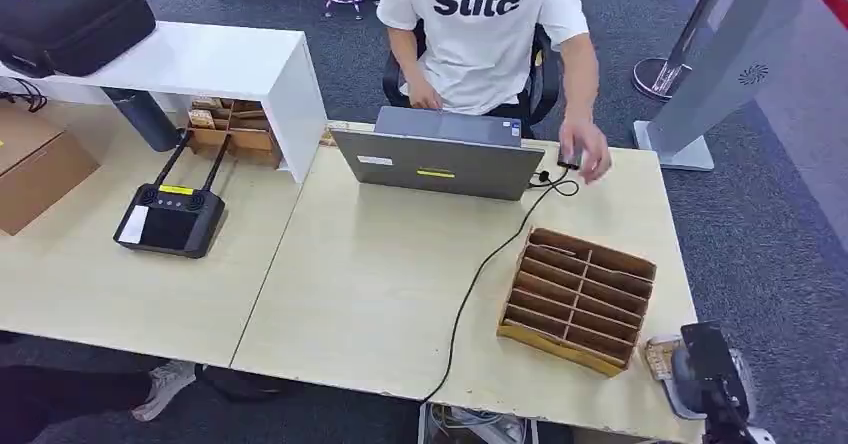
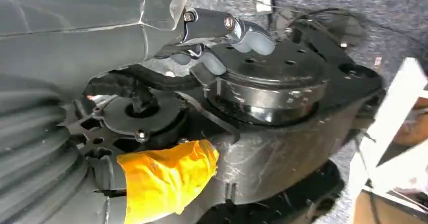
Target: Pass the card to the sensor for recognition and then transmit it.
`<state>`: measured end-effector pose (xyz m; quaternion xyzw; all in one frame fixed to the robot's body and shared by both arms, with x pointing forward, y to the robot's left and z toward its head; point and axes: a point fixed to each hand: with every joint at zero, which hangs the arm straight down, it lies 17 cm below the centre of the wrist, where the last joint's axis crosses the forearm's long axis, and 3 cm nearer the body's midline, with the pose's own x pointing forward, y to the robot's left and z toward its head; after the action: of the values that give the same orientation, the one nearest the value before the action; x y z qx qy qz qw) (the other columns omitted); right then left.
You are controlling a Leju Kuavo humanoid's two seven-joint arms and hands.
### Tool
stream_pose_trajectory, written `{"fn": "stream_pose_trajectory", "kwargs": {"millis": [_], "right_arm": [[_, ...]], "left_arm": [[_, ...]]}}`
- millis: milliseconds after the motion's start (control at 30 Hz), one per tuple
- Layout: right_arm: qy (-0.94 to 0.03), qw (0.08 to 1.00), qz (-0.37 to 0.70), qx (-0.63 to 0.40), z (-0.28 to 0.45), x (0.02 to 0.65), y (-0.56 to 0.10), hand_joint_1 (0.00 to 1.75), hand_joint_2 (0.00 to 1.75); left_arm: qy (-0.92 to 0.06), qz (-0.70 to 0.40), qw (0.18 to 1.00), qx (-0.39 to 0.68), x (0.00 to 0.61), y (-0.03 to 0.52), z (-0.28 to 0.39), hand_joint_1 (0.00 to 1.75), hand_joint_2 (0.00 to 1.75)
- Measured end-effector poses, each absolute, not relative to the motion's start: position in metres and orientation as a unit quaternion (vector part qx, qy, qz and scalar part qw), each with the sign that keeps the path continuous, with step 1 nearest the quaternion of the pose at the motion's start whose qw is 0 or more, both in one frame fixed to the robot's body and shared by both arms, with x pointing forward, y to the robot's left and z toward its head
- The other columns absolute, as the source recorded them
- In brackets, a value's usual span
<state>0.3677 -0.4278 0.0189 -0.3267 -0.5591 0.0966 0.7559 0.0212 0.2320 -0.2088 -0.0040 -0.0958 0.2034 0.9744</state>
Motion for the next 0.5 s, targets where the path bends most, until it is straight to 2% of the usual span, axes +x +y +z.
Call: {"fn": "stream_pose_trajectory", "kwargs": {"millis": [200, 500], "right_arm": [[-0.574, 0.739, 0.11, -0.334, 0.027, 0.367, -0.423, 1.75, 1.75], [-0.649, 0.708, 0.066, -0.27, 0.066, 0.376, -0.4, 1.75, 1.75]], "left_arm": [[-0.097, 0.204, 0.974, -0.005, 0.021, 0.23, -0.207, 0.0, 1.75], [-0.104, 0.204, 0.973, -0.005, 0.023, 0.23, -0.206, 0.0, 1.75]]}}
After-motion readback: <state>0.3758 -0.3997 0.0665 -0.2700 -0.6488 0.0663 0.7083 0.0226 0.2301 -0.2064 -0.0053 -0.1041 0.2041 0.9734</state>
